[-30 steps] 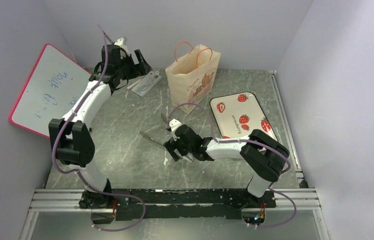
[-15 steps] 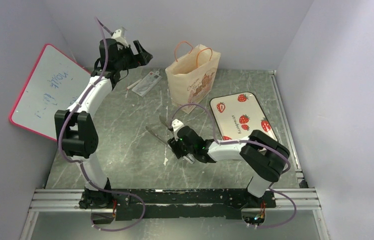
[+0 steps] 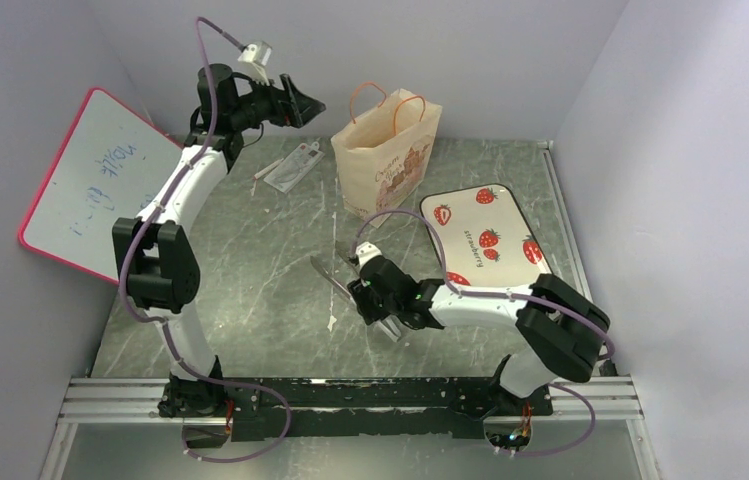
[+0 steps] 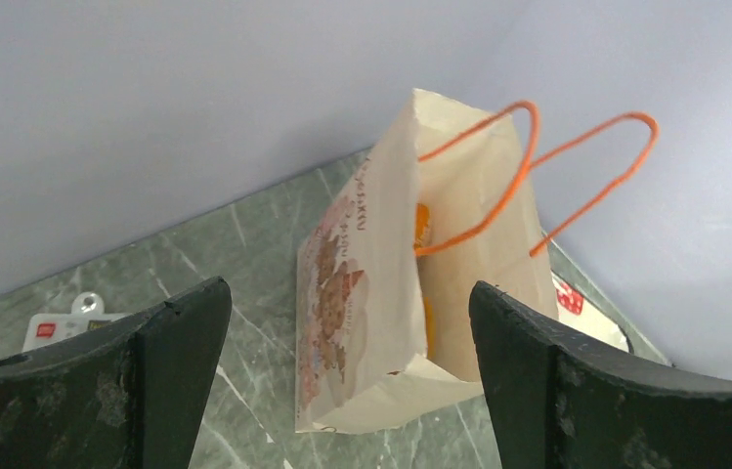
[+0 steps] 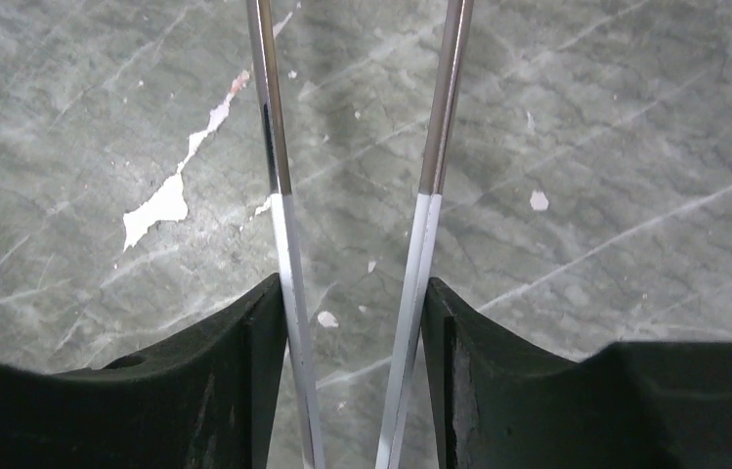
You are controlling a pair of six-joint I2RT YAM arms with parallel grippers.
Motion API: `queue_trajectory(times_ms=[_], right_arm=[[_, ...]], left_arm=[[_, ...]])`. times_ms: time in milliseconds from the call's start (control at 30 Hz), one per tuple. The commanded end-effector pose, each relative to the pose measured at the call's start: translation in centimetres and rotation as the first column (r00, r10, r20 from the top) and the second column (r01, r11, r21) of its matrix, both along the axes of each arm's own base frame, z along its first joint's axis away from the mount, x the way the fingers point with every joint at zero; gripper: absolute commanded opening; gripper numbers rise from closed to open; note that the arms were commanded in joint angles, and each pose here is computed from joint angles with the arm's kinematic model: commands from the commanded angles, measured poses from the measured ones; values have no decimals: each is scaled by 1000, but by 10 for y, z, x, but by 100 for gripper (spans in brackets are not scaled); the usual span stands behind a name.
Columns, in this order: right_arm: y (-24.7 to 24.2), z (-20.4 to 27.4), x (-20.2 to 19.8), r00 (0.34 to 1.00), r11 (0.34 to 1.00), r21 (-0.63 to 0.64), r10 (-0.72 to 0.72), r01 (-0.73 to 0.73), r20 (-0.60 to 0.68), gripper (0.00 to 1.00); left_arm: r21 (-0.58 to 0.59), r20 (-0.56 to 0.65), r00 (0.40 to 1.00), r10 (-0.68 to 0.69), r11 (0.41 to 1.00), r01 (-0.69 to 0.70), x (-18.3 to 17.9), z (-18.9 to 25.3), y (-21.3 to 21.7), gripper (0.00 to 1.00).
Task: Take the fake bread out of the paper bag
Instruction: Pick up the clamp at the center of the board.
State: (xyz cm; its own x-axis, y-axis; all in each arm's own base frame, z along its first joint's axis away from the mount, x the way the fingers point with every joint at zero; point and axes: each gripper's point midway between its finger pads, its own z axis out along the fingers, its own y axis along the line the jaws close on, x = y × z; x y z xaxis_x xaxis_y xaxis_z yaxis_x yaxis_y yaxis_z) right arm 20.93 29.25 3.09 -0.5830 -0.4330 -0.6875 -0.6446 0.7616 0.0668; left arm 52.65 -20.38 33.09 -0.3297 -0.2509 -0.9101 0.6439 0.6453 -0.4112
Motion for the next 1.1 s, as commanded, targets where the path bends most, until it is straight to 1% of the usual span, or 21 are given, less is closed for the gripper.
queue_trajectory(times_ms=[0,100,167,333,500,600,800,1067], right_arm=[[-3,10,-3,999,999,0,-41,41,-13,52],[-5,11,-6,998,999,-3,-54,54,-27,51],[-5,12,-7,998,998,-1,-60,60,-33,51],[-6,19,-10,996,997,2,-79,79,-43,51],[-5,25,-12,995,996,3,-85,85,-47,51],[-5,27,-14,995,996,3,-86,86,-50,51],[-5,30,-15,994,995,-6,-97,97,-53,50],[-5,33,-14,994,995,-12,-100,99,-50,50]], left_arm=[[91,99,981,-168,983,159,-18,0,-37,97],[155,98,976,-196,972,180,-19,-10,-55,97],[181,100,977,-187,969,167,-15,-16,-60,97],[207,105,980,-171,967,146,-6,-26,-68,97],[247,116,986,-117,965,85,11,-36,-71,97],[252,126,986,-113,965,78,19,-38,-74,97],[255,124,982,-145,961,109,27,-46,-88,97],[288,103,973,-209,942,172,21,-61,-109,97]])
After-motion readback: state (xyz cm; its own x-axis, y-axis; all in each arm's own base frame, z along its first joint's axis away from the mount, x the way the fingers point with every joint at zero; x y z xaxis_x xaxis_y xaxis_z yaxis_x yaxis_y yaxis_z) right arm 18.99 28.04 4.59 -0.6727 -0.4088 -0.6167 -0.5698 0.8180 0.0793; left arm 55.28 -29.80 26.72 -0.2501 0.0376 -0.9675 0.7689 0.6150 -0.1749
